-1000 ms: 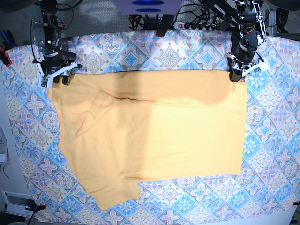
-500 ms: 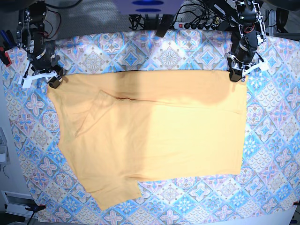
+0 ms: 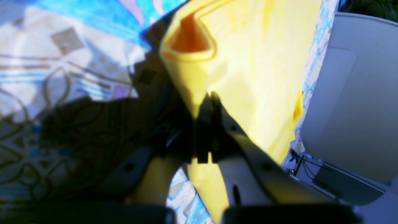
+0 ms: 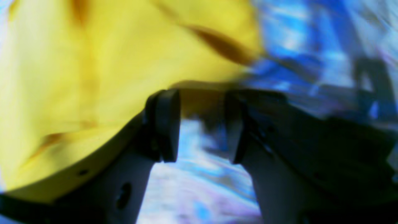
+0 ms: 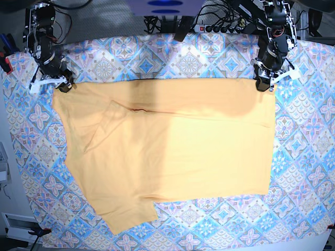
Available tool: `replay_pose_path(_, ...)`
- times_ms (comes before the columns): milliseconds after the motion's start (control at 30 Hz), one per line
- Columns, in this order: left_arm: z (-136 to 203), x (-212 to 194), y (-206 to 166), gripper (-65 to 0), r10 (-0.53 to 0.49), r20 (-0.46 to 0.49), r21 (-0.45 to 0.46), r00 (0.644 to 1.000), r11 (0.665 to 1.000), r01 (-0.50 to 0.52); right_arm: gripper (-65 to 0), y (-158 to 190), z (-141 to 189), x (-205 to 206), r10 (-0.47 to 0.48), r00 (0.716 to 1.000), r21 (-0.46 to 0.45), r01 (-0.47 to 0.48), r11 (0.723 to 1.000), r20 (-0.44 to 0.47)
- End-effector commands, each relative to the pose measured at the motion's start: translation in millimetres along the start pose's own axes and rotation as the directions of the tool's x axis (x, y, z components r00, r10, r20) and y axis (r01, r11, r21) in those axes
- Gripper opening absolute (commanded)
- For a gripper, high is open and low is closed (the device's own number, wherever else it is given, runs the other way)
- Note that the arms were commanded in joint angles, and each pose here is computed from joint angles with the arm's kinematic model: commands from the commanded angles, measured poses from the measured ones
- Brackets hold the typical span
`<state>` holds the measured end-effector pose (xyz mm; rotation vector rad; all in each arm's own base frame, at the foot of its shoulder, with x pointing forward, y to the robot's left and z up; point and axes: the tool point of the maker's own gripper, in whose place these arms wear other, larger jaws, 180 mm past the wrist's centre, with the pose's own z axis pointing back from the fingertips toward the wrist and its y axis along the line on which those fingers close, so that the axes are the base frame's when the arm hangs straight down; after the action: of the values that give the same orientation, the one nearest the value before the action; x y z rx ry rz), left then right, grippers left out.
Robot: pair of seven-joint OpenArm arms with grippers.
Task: Fold the T-shirt properly
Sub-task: 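Move the right gripper outward along the shirt's shoulder edge, then hold the shoulder corners with both grippers, keeping the shirt spread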
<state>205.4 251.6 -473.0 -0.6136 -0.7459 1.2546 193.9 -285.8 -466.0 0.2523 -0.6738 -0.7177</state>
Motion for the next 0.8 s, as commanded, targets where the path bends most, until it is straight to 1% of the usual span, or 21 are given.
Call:
replay_pose_path(0, 0, -1, -2, -65.0, 0.002, -0.009, -0.009, 1.000, 1.000, -0.002, -41.6, 4, 1, 13, 0.013, 0.999, 0.020, -0.014, 1.000, 0.032)
replay_pose_path(233, 0, -1, -2, -65.0, 0.002, -0.009, -0.009, 1.000, 1.000, -0.002, -41.6, 8, -3, 19, 0.006, 0.999, 0.026, -0.007, 1.000, 0.042)
replay_pose_path(333, 0, -1, -1, -65.0, -0.002, -0.009, -0.008, 1.000, 1.000, 0.002, -41.6, 15, -7, 26, 0.002, 0.998, 0.040, -0.004, 0.999, 0.056)
replay_pose_path(433, 0, -1, -1, -65.0, -0.020, -0.009, -0.002, 1.000, 1.000, 0.020, -41.6, 16, -15, 22, -0.029, 0.998, 0.040, 0.027, 0.999, 0.050)
replay_pose_path(667, 0, 1, -1, -65.0, -0.025, -0.003, 0.000, 1.000, 1.000, 0.025, -41.6, 14, -20, 17, -0.050, 0.998, 0.033, 0.049, 0.998, 0.041)
replay_pose_path(767, 0, 1, -1, -65.0, -0.025, -0.003, 0.000, 1.000, 1.000, 0.025, -41.6, 19, -22, 22, -0.049, 0.998, 0.050, 0.047, 0.998, 0.050)
